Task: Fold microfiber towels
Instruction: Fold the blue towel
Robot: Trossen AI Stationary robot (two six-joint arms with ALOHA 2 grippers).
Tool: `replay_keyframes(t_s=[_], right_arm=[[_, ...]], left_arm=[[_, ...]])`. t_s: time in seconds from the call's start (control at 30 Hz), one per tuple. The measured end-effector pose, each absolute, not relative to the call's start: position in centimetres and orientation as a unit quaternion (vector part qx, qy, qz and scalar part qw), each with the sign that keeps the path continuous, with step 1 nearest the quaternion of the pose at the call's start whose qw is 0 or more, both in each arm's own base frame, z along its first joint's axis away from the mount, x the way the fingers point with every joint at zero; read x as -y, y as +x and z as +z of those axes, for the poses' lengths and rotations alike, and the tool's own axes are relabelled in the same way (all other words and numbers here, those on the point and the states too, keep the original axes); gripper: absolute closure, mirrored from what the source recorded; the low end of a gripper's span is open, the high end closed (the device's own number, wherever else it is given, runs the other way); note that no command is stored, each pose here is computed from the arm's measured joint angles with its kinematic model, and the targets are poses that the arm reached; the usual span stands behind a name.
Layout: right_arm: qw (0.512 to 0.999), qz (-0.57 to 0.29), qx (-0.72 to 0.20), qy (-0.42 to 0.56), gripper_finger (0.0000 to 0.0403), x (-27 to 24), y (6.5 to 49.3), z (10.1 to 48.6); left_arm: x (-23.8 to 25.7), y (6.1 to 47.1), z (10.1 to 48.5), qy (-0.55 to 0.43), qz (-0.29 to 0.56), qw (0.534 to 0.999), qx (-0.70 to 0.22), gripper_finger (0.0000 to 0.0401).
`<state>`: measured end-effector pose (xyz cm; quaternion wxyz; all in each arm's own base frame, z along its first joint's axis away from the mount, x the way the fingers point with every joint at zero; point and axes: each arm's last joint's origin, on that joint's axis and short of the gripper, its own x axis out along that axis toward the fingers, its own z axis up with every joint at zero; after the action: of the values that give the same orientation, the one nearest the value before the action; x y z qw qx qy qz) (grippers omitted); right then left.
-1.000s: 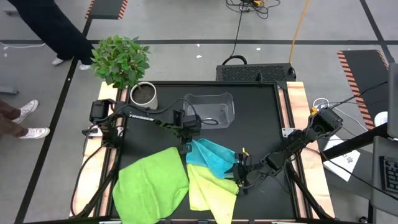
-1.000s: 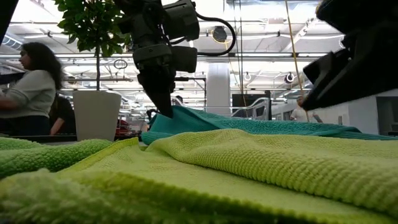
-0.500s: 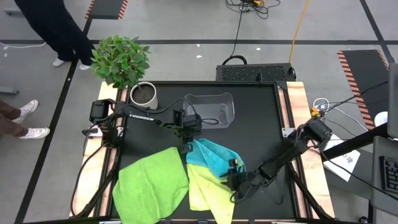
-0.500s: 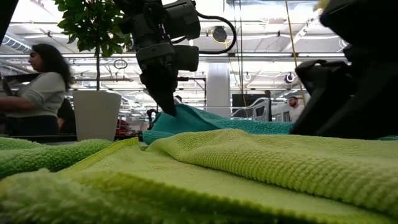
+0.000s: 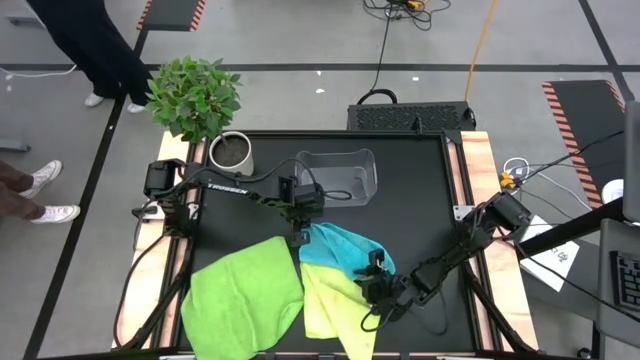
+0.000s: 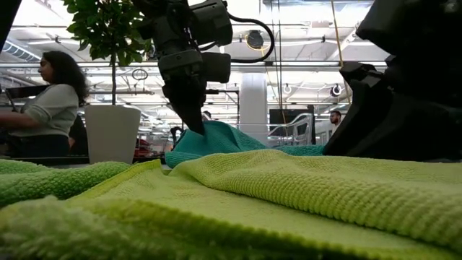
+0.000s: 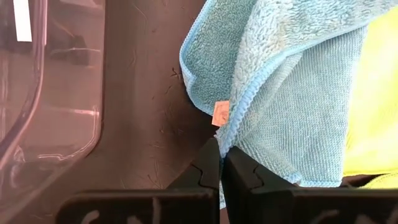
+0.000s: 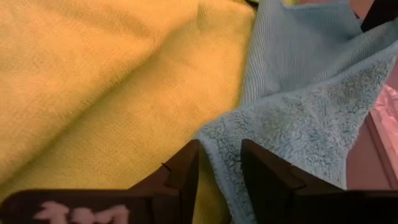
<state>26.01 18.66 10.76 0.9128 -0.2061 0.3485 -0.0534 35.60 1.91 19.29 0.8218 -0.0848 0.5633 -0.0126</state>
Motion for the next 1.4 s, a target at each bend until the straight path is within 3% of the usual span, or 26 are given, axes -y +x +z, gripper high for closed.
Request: replay_keyframes(t_s=[0.23,0.8,1.1,1.4], right_arm=[[0.922,-0.045,-0.334,-0.190,0.0395,-18.7,26.0,12.1],[0.905,-0.172,-0.362,-0.140,0.0402,-16.1,23.3,14.9],[0.897,-0.229,-0.361,-0.110,0.0402,-13.5,21.4,14.2],[0.896,-0.227,-0.377,-0.053,0.0403,-12.5,20.2,13.0]], left_arm=[[-1.9,35.6,19.3,-0.085,-0.012,0.821,-0.564,0.0398],[-2.0,35.6,19.3,-0.081,-0.009,0.822,-0.564,0.0395],[-2.3,35.6,19.3,-0.079,-0.003,0.823,-0.562,0.0398],[-2.4,35.7,19.3,-0.073,0.006,0.827,-0.558,0.0398]])
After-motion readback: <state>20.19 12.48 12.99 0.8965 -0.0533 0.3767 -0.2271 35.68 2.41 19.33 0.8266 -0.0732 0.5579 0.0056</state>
